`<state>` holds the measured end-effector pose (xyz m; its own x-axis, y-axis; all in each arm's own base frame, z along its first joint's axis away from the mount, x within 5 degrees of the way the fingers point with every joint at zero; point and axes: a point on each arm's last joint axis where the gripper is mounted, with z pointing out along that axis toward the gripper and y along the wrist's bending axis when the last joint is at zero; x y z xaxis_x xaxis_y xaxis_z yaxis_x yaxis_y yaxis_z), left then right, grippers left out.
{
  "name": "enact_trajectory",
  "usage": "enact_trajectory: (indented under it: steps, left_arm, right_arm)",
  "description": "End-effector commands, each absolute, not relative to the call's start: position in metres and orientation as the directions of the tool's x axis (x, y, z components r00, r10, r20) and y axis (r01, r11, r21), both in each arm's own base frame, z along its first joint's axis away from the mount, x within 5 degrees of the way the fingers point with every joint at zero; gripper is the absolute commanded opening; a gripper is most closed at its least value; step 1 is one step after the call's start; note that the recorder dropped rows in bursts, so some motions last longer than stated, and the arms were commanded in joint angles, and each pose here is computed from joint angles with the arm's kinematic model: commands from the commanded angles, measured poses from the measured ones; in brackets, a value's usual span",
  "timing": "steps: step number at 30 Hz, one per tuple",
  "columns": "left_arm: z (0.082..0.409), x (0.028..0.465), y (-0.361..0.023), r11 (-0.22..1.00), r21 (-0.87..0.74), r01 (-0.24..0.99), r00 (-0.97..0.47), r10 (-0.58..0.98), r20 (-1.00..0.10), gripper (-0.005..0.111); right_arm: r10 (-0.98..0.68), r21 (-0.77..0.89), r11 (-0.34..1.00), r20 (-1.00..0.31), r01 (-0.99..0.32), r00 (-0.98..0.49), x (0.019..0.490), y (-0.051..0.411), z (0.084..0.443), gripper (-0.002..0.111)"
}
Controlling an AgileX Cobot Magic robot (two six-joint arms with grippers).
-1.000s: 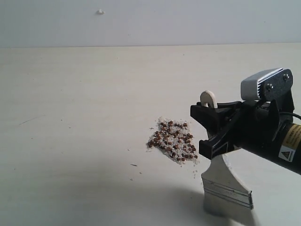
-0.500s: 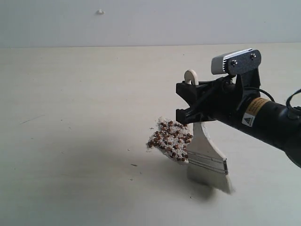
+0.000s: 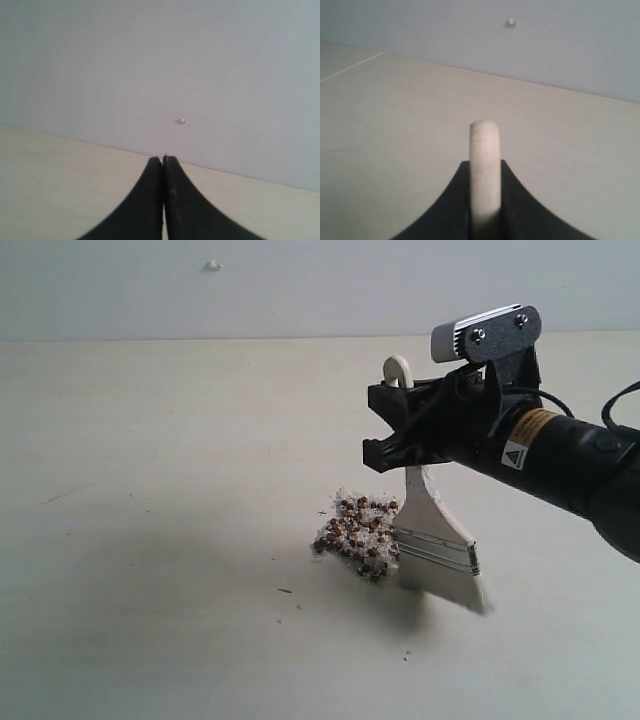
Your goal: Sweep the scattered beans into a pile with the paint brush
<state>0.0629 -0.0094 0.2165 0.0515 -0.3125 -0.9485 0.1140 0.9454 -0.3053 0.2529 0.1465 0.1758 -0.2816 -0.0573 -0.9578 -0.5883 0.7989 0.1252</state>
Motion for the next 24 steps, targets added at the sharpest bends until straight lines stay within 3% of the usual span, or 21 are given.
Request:
enact_trajectory:
  steps: [1,13,24]
  left_arm:
    - [0.216,0.063,-0.009,0.943,-0.311,0.115,0.054,-0.319,-0.946,0.0]
    - [0.216,0.063,-0.009,0.943,-0.311,0.115,0.054,-0.319,-0.946,0.0]
    - [0.216,0.063,-0.009,0.943,-0.311,0.115,0.054,-0.319,-0.946,0.0]
  right_arm:
    - [-0.053,0.11,0.775,-0.97,-0.623,-0.237,0.231,0.14,0.19,0.0]
    - [0.047,0.145,0.728,-0.986,-0.671,-0.162,0.172,0.116,0.216,0.0]
    - [-0.057,0.153,0.552,-0.974,-0.82,-0.221,0.143,0.123,0.222,0.0]
